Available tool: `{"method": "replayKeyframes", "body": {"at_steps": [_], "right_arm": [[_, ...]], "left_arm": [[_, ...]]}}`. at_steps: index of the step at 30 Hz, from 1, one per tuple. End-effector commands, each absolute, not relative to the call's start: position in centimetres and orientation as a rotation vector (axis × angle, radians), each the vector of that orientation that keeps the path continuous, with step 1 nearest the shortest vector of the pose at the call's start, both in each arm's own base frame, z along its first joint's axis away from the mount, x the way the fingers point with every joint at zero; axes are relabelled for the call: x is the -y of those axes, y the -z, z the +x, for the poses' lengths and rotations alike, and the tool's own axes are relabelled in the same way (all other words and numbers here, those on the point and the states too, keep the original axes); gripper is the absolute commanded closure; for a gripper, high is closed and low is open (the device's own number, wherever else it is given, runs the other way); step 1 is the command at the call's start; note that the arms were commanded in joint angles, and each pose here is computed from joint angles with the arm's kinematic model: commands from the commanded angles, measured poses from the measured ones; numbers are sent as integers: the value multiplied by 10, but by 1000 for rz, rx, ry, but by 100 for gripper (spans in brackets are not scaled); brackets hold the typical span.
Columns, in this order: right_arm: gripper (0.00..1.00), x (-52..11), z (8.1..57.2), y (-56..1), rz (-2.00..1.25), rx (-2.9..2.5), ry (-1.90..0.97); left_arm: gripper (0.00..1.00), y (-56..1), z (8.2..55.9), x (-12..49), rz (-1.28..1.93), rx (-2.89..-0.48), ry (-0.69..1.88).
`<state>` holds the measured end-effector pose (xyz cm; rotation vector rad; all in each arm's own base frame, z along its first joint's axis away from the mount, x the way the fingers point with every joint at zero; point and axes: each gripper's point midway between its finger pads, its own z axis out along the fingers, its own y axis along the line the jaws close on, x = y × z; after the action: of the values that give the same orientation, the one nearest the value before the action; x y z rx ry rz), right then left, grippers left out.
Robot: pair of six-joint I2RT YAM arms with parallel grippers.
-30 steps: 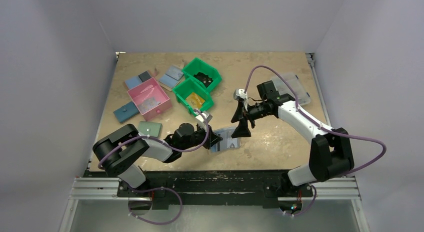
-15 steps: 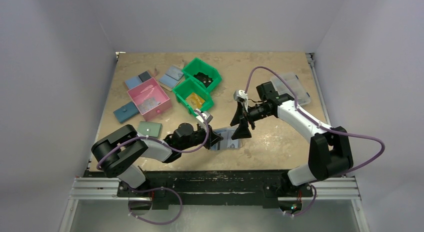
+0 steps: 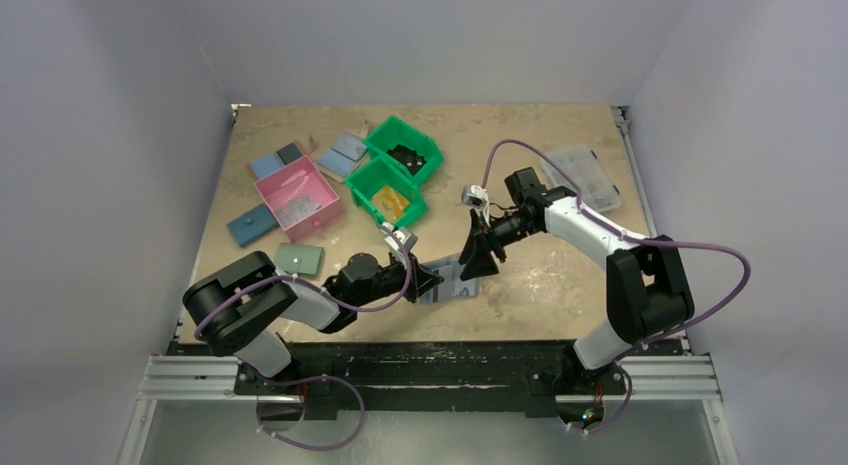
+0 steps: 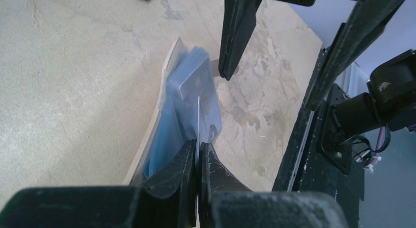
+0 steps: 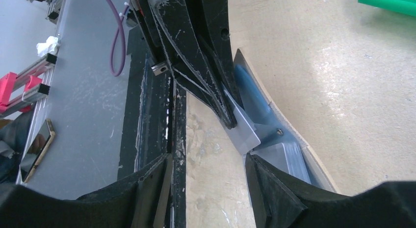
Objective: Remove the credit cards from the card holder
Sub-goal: Remove the credit card from the card holder.
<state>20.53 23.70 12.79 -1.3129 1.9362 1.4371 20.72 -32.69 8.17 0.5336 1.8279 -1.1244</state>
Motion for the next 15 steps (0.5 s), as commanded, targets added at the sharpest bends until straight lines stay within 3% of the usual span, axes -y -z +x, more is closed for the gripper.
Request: {"method": "replayKeyframes", "body": {"at_steps": [1, 15], "right_arm": [[37, -243, 208, -134, -1331, -1931, -1450], [41, -247, 206, -123, -1346, -1978, -1464]], "left_arm": [[100, -123, 204, 335, 511, -1649, 1243], [100, -133, 196, 338, 500, -1608, 1326]]}}
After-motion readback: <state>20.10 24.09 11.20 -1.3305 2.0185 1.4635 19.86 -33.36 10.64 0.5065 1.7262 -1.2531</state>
